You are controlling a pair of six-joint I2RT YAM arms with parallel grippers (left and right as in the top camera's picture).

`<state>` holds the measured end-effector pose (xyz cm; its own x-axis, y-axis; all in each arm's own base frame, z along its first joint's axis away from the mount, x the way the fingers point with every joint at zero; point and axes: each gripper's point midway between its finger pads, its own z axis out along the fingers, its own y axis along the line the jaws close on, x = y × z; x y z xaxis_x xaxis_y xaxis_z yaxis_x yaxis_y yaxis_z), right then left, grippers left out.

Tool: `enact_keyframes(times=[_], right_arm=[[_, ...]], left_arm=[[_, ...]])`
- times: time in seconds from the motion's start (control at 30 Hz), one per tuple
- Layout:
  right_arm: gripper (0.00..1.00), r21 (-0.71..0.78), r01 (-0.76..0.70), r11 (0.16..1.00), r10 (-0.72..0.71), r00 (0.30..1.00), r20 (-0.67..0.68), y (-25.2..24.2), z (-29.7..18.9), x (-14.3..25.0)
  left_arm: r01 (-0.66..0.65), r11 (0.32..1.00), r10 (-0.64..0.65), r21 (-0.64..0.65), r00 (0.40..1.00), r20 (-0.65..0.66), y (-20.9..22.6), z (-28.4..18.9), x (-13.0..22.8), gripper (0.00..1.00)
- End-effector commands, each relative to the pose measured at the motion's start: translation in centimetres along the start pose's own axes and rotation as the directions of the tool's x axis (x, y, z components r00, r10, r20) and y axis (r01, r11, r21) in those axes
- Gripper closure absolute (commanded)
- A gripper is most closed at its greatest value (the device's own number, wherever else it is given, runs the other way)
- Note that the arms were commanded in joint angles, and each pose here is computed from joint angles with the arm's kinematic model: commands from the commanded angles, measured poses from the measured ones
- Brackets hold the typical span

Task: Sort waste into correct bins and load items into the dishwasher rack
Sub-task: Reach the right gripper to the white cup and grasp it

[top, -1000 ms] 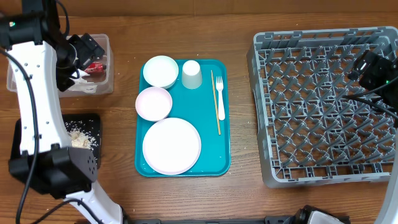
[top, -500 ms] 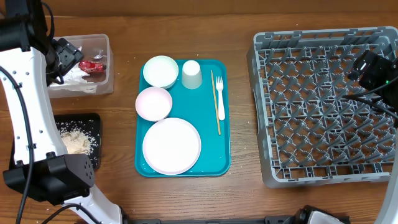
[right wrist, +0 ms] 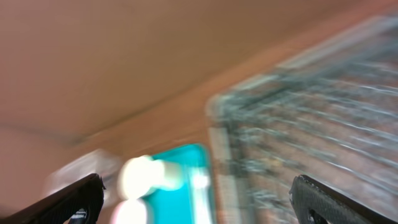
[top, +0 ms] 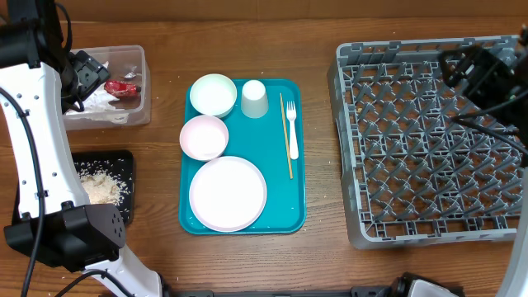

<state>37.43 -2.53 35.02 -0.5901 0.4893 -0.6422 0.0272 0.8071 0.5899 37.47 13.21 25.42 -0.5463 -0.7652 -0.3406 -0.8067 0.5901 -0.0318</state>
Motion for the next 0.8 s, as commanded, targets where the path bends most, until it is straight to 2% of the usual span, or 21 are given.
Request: enact_keyframes(times=[0.0,0.1,0.37,0.53,0.67,0.77], right_arm=[[0.00,-0.313,0.021,0.949,-0.061,0.991,-0.119,7.8,1.2,2.5],[0.00,-0.294,0.085,0.952,-0.137,0.978,-0.159,10.2,4.5,4.9],[0.00,-0.159,0.331,0.930,-0.362,0.898,-0.249,15.6,17.4,15.7],[0.00,0.000,0.470,0.883,-0.458,0.860,-0.224,15.1,24.4,20.8],[0.00,0.098,0.509,0.855,-0.488,0.854,-0.180,13.9,28.1,22.5],[0.00,0.102,0.510,0.854,-0.487,0.853,-0.185,13.2,29.9,23.6]], left_arm=[[0.024,1.000,-0.024,-0.009,1.000,0.018,0.2,-0.3,-0.3,0.00],[0.024,1.000,-0.024,-0.009,1.000,0.018,0.2,-0.3,-0.3,0.00],[0.024,1.000,-0.024,-0.010,1.000,0.018,0.2,-0.3,-0.3,0.00],[0.024,1.000,-0.024,-0.010,1.000,0.018,0.2,-0.3,-0.3,0.00],[0.024,1.000,-0.024,-0.009,1.000,0.018,0.2,-0.3,-0.3,0.00],[0.024,1.000,-0.024,-0.009,1.000,0.018,0.2,-0.3,-0.3,0.00]])
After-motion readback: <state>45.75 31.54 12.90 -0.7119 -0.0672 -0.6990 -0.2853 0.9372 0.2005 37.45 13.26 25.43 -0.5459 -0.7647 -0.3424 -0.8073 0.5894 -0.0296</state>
